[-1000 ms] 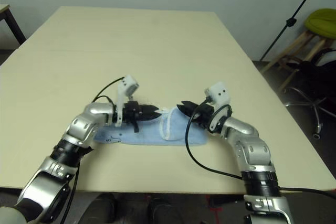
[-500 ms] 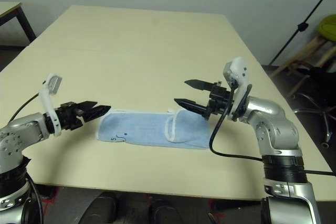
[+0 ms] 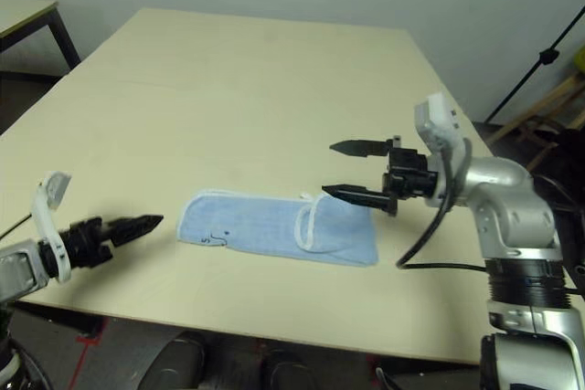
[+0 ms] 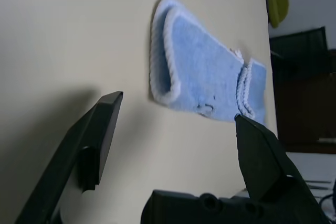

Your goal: Fold the towel and set it aside.

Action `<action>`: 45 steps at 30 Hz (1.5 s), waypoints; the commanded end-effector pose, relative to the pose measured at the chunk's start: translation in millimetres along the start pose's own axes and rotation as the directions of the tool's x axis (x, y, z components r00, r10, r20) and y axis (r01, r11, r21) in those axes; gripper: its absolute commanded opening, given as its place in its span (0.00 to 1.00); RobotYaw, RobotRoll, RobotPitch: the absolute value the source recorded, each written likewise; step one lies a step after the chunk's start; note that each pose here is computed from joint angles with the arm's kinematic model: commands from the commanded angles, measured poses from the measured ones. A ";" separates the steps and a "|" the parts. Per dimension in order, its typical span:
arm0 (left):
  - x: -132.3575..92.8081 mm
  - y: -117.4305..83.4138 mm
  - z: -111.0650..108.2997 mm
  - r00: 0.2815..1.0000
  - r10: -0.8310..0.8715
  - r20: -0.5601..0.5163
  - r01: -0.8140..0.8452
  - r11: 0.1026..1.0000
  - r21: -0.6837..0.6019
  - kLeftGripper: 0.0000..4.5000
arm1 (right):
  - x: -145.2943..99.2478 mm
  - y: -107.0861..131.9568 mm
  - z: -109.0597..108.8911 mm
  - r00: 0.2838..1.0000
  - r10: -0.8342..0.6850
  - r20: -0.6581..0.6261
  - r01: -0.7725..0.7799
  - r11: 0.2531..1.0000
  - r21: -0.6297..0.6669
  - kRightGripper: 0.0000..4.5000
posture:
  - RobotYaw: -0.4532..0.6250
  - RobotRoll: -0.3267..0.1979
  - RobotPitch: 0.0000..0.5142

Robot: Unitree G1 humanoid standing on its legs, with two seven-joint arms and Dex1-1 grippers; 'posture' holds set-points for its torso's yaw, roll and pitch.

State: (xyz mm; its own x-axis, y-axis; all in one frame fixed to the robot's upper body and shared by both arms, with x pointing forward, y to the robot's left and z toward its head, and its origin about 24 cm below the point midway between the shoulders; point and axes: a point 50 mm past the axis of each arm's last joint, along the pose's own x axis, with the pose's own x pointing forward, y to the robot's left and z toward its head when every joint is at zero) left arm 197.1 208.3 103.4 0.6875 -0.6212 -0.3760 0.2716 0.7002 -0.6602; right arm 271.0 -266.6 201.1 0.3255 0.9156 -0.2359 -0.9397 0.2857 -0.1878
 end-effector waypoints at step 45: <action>39.4 -9.1 1.9 0.992 0.055 -0.109 -0.091 0.931 -0.354 0.00 | -29.5 38.3 10.6 0.983 0.086 -0.161 -0.068 0.991 0.112 1.00 | 0.54 0.62 0.25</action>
State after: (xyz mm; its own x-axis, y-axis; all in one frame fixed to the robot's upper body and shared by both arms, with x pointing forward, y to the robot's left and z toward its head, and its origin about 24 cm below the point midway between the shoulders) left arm 224.6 171.6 94.3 0.6048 -0.6244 -0.4943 -0.0410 0.5954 -0.8024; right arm 225.4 -280.8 214.0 0.2656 0.8764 -0.4016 -0.9633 0.2586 -0.0725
